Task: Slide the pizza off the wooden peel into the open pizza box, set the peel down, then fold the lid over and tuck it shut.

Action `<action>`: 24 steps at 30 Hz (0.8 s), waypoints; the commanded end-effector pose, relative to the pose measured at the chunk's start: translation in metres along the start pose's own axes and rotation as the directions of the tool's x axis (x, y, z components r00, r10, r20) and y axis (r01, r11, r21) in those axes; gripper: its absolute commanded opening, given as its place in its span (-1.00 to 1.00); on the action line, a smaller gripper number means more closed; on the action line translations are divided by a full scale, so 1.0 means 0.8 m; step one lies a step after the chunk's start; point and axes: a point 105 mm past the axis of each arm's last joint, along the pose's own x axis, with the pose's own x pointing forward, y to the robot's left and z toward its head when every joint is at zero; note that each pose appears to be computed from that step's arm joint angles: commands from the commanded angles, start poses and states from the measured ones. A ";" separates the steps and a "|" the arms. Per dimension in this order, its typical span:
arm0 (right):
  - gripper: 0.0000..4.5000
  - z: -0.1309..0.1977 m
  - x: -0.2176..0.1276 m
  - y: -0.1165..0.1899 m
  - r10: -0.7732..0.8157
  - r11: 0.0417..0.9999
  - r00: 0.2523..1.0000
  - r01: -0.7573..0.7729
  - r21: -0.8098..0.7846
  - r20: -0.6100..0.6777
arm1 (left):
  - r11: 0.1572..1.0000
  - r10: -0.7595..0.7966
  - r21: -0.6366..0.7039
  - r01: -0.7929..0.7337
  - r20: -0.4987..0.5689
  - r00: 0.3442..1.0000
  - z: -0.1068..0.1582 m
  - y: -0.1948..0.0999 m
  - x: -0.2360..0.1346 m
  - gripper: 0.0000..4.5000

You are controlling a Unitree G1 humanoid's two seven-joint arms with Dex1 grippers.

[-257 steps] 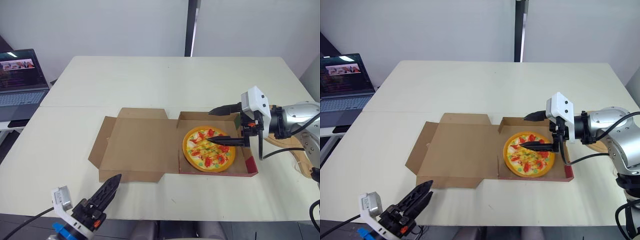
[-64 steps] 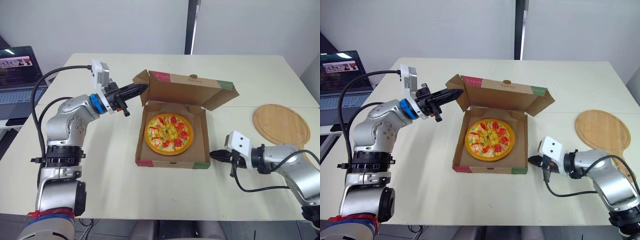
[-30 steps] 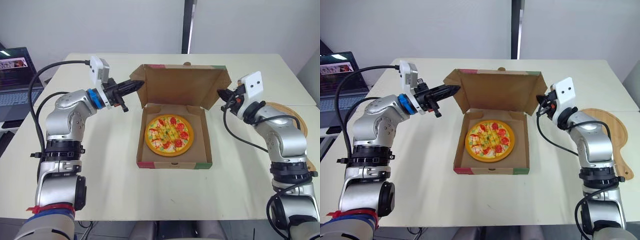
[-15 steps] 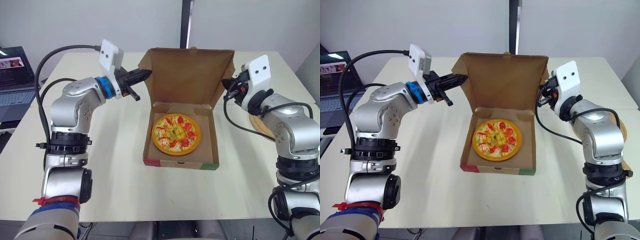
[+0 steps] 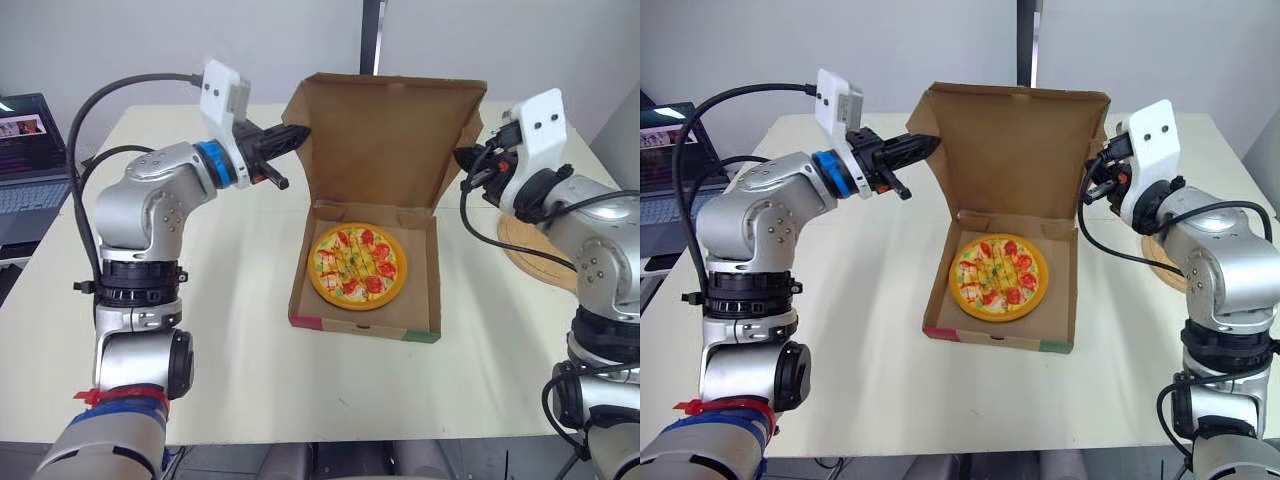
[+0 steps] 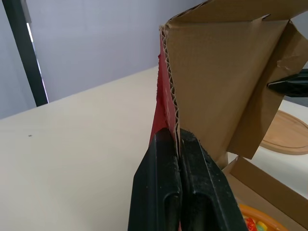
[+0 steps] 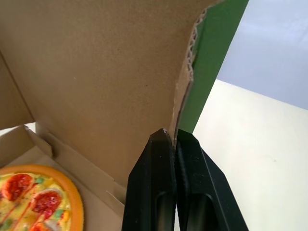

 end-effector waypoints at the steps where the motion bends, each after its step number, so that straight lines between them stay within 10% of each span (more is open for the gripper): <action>1: -0.95 0.016 -0.011 0.036 0.125 0.992 0.990 -0.124 -0.028 0.058 | 0.996 -0.084 -0.021 0.085 0.035 0.996 0.008 -0.031 0.002 -1.00; 24: -0.95 -0.047 -0.054 0.087 0.140 0.990 0.990 -0.140 -0.012 0.001 | 0.956 -0.011 -0.290 0.041 0.104 0.995 -0.046 -0.084 -0.068 -1.00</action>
